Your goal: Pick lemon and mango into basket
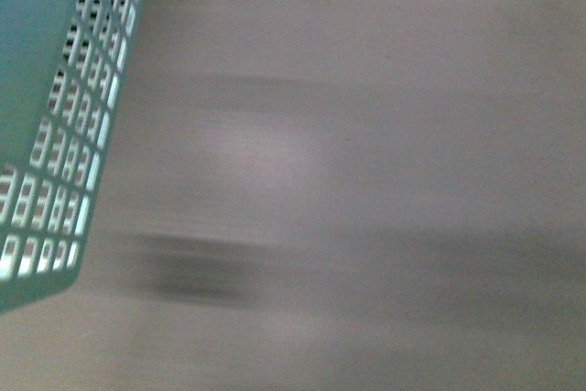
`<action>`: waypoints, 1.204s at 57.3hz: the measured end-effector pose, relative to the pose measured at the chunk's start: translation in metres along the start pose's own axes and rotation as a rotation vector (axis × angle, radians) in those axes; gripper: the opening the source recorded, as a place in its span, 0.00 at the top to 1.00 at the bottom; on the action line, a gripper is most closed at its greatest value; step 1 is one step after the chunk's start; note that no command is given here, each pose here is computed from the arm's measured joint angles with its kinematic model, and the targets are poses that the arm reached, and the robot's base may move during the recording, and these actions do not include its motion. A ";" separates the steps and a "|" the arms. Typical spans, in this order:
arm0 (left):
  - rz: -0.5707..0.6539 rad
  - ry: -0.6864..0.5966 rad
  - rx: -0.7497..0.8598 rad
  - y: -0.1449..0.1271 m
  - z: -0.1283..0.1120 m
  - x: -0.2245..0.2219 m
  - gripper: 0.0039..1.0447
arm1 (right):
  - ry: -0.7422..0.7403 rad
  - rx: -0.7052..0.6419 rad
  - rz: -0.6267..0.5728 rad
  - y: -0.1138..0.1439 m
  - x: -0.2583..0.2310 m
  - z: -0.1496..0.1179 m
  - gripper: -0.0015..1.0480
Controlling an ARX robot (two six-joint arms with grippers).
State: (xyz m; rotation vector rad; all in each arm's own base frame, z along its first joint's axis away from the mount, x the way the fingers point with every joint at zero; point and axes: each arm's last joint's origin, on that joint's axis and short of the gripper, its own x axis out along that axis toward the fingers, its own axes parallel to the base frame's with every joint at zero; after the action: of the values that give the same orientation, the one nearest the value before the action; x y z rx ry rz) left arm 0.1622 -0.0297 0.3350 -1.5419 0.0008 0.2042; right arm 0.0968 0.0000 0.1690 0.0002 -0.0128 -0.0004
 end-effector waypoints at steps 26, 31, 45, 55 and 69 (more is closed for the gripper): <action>0.017 -0.005 0.013 0.002 -0.001 0.002 0.94 | 0.000 0.000 0.000 0.000 0.000 0.000 0.08; 0.017 -0.004 0.012 0.002 -0.001 0.002 0.94 | 0.000 0.000 0.000 0.000 0.000 0.000 0.08; 0.017 -0.006 0.014 0.002 -0.001 0.002 0.94 | 0.000 0.000 0.000 0.000 0.000 0.000 0.08; 0.017 -0.007 0.013 0.002 -0.001 0.002 0.94 | 0.000 -0.001 0.000 0.000 0.000 0.000 0.08; 0.017 -0.008 0.013 0.002 -0.001 0.002 0.94 | 0.000 0.000 0.000 0.000 0.000 0.000 0.08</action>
State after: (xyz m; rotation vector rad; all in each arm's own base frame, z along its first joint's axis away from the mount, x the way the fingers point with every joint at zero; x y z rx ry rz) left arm 0.1639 -0.0300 0.3324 -1.5290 0.0092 0.2230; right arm 0.0968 0.0000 0.1690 -0.0002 -0.0128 -0.0004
